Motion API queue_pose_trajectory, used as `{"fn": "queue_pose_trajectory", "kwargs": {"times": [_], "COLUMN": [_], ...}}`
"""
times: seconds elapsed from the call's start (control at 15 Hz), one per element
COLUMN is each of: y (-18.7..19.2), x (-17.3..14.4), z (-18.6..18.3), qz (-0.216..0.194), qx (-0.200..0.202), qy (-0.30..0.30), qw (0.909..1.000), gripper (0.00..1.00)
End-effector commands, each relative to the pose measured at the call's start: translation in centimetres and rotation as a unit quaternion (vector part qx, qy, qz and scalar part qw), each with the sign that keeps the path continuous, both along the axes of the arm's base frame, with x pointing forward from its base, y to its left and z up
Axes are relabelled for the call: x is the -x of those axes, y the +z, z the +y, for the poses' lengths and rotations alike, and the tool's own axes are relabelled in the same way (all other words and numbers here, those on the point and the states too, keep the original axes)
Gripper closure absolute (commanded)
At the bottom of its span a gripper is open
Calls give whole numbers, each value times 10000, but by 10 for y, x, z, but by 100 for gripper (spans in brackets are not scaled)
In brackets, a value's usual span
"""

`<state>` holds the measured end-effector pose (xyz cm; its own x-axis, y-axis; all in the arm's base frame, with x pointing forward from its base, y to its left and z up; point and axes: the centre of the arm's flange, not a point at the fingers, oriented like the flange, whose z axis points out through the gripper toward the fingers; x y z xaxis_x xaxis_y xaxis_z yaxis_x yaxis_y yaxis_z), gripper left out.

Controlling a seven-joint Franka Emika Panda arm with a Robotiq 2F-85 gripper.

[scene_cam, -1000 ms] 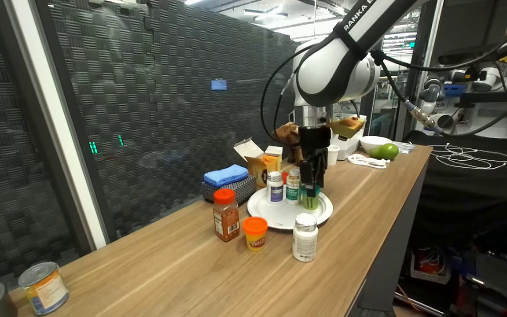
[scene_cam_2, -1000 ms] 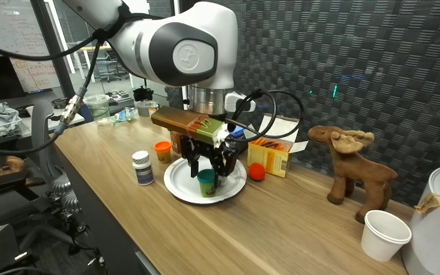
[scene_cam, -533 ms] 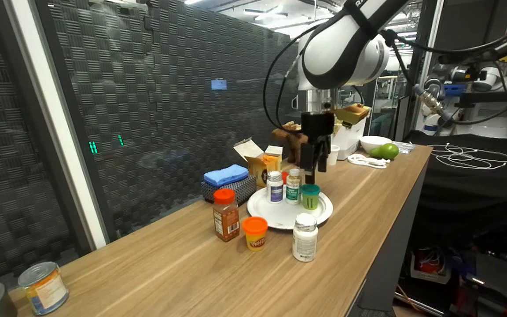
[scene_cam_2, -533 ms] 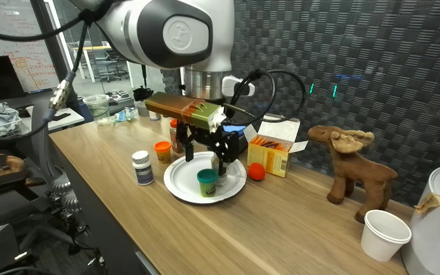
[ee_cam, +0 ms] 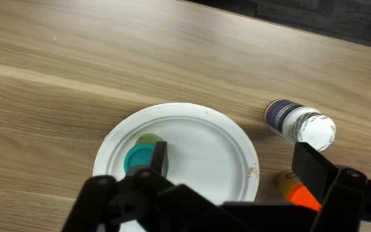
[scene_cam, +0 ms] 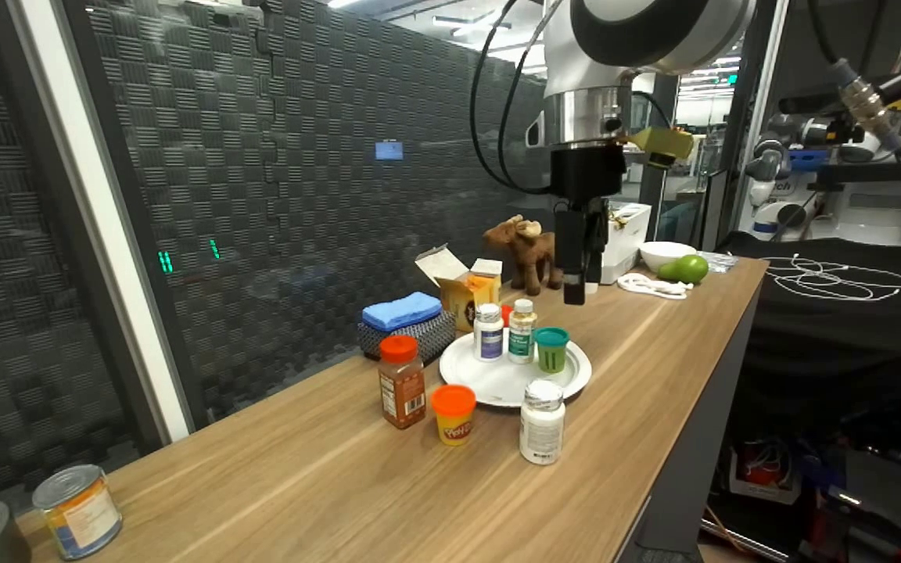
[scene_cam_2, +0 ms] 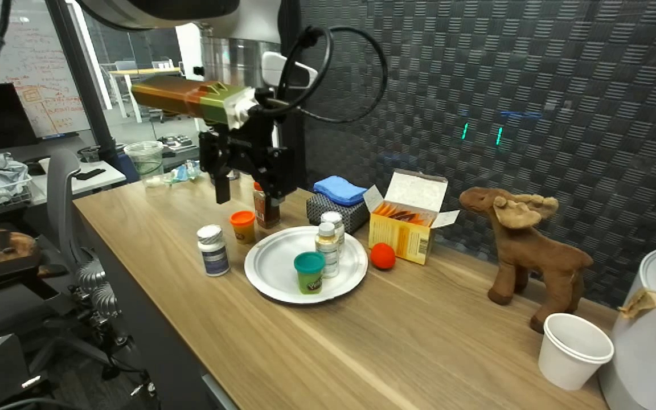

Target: Pick the bottles and a red object and put them on the plate

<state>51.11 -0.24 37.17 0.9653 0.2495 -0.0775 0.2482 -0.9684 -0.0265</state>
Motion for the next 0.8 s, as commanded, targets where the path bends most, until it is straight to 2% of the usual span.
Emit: {"fn": "queue_pose_trajectory", "kwargs": {"times": [0.0, 0.47, 0.73], "y": [2, -53, -68], "x": [29, 54, 55], "z": [41, 90, 103], "qz": [88, 301, 111], "qx": [-13, -2, 74], "qy": [380, 1289, 1636], "qw": [9992, 9912, 9864], "gripper": [0, 0, 0]}}
